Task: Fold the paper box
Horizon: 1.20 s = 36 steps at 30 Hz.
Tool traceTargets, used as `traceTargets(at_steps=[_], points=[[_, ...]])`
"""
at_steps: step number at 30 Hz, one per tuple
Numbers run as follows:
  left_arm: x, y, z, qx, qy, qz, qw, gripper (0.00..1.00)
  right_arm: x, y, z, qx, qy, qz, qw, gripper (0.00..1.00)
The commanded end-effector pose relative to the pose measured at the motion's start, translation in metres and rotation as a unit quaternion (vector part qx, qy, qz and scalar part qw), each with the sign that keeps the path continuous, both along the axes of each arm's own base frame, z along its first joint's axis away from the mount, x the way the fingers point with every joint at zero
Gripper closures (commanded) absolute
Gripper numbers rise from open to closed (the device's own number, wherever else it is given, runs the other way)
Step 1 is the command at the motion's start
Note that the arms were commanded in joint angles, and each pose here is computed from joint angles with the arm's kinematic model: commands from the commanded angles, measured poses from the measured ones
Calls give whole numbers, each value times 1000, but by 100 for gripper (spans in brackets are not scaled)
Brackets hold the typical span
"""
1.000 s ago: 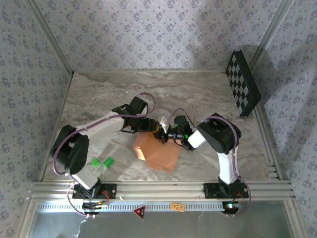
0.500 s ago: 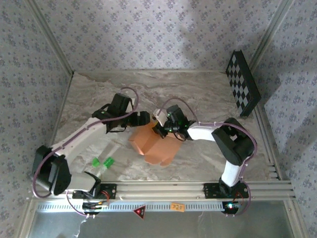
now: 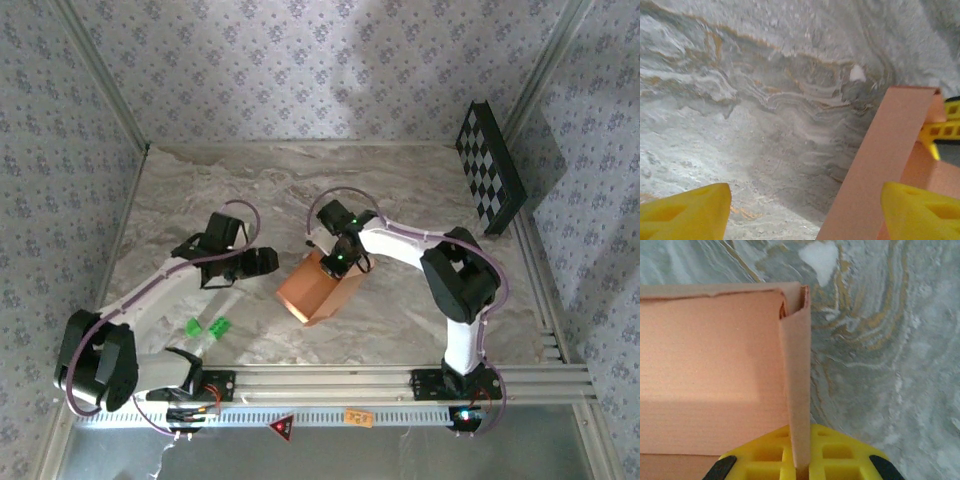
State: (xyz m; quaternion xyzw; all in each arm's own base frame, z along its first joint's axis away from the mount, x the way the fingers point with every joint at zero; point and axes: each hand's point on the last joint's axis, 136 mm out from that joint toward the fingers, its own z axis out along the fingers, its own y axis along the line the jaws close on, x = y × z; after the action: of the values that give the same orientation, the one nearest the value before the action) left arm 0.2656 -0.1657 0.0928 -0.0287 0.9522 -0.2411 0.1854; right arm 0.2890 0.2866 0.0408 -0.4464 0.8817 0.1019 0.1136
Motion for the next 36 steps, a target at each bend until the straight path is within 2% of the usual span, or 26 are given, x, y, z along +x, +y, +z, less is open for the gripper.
traceTargets(at_steps=[1, 10, 17, 21, 23, 28, 30, 33, 36], points=[[1, -18, -7, -38, 1, -16, 999, 24, -6, -38, -22, -124, 1, 0, 992, 100], [-14, -52, -41, -59, 42, -70, 995, 35, 13, -51, -32, -209, -68, -6, 975, 100], [-21, -73, -46, -89, 50, -104, 989, 45, 23, -56, -39, -269, -114, 25, 956, 100], [-28, -81, -48, -96, 57, -119, 987, 49, 22, -57, -49, -277, -116, 36, 953, 100], [-32, -84, -48, -100, 59, -125, 985, 51, 14, -53, -57, -267, -95, 61, 957, 100], [-38, -85, -38, -106, 51, -127, 985, 51, -36, -35, -68, -182, 23, 168, 969, 100], [-38, -80, -31, -98, 39, -119, 987, 49, -44, -32, -64, -168, 32, 193, 966, 100], [-38, -67, -23, -70, 21, -107, 992, 46, -43, -28, -60, -157, 25, 192, 968, 100], [-38, -59, -19, -54, 13, -102, 993, 45, -38, -22, -48, -141, 17, 187, 972, 88]])
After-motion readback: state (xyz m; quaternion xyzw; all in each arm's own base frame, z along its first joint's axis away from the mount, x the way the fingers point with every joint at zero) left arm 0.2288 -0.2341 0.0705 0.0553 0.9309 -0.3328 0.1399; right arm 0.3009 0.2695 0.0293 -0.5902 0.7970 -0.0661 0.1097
